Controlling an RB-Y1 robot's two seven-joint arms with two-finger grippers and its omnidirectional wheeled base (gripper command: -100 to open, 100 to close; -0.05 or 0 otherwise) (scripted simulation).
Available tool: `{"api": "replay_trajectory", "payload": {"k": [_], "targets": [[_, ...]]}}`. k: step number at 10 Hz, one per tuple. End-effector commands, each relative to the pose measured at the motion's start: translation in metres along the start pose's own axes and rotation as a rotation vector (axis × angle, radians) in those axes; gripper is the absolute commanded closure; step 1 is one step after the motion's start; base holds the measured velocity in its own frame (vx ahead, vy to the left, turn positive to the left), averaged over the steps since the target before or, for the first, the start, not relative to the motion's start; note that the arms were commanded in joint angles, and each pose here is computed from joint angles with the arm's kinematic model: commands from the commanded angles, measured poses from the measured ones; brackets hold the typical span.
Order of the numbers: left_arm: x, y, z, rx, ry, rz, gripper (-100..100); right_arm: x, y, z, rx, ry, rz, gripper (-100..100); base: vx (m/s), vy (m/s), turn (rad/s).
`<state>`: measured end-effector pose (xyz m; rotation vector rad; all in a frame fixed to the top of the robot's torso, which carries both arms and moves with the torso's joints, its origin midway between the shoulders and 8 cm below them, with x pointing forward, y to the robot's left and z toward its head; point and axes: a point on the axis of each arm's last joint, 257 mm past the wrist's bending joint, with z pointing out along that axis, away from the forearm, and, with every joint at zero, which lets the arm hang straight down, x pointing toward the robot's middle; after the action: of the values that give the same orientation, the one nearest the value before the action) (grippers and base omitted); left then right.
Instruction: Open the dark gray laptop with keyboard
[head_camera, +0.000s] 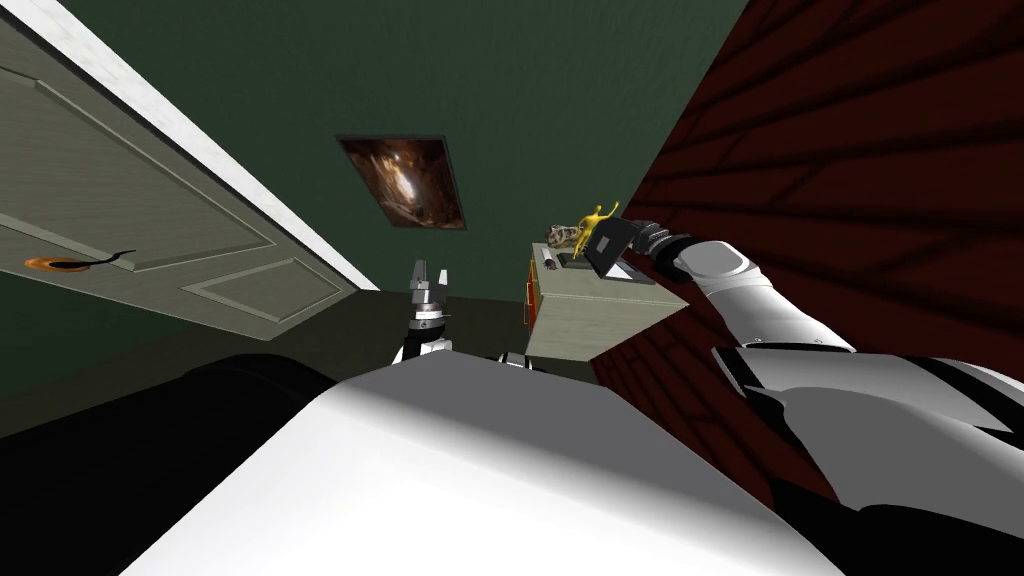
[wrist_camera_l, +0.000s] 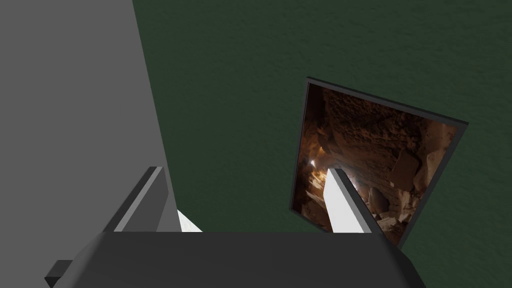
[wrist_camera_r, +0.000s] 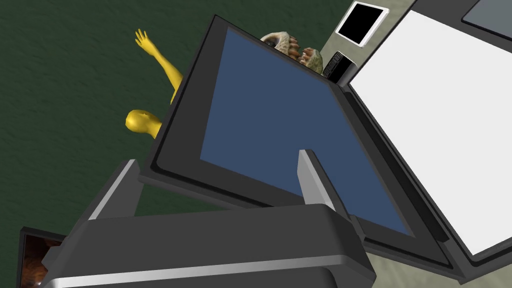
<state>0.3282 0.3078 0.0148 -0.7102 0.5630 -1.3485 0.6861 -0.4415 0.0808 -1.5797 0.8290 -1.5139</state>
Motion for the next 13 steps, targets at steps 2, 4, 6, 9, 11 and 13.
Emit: {"api": "replay_trajectory", "payload": {"k": [2, 4, 6, 9, 11, 13], "targets": [[0.0, 0.0, 0.0, 0.0, 0.0, 0.0, 0, 0.0, 0.0, 0.0, -0.001, 0.0, 0.0, -100, 0.003, -0.003, -0.009], [0.0, 0.0, 0.0, 0.0, 0.0, 0.0, 0, 0.0, 0.0, 0.0, -0.001, 0.0, 0.0, -100, -0.002, 0.002, 0.007], [0.0, 0.0, 0.0, 0.0, 0.0, 0.0, 0, 0.03, 0.006, 0.002, -0.022, 0.073, -0.009, -100, -0.064, -0.075, 0.318], [0.0, 0.0, 0.0, 0.0, 0.0, 0.0, 0, 0.054, 0.026, -0.001, -0.066, 0.127, -0.001, -100, -0.032, -0.013, 0.175], [0.0, 0.0, 0.0, 0.0, 0.0, 0.0, 0, 0.054, 0.026, -0.001, -0.066, 0.127, -0.001, -100, 0.0, 0.0, 0.002], [0.0, 0.0, 0.0, 0.0, 0.0, 0.0, 0, 0.054, 0.026, -0.001, -0.066, 0.127, -0.001, -100, 0.001, -0.009, -0.019]]}}
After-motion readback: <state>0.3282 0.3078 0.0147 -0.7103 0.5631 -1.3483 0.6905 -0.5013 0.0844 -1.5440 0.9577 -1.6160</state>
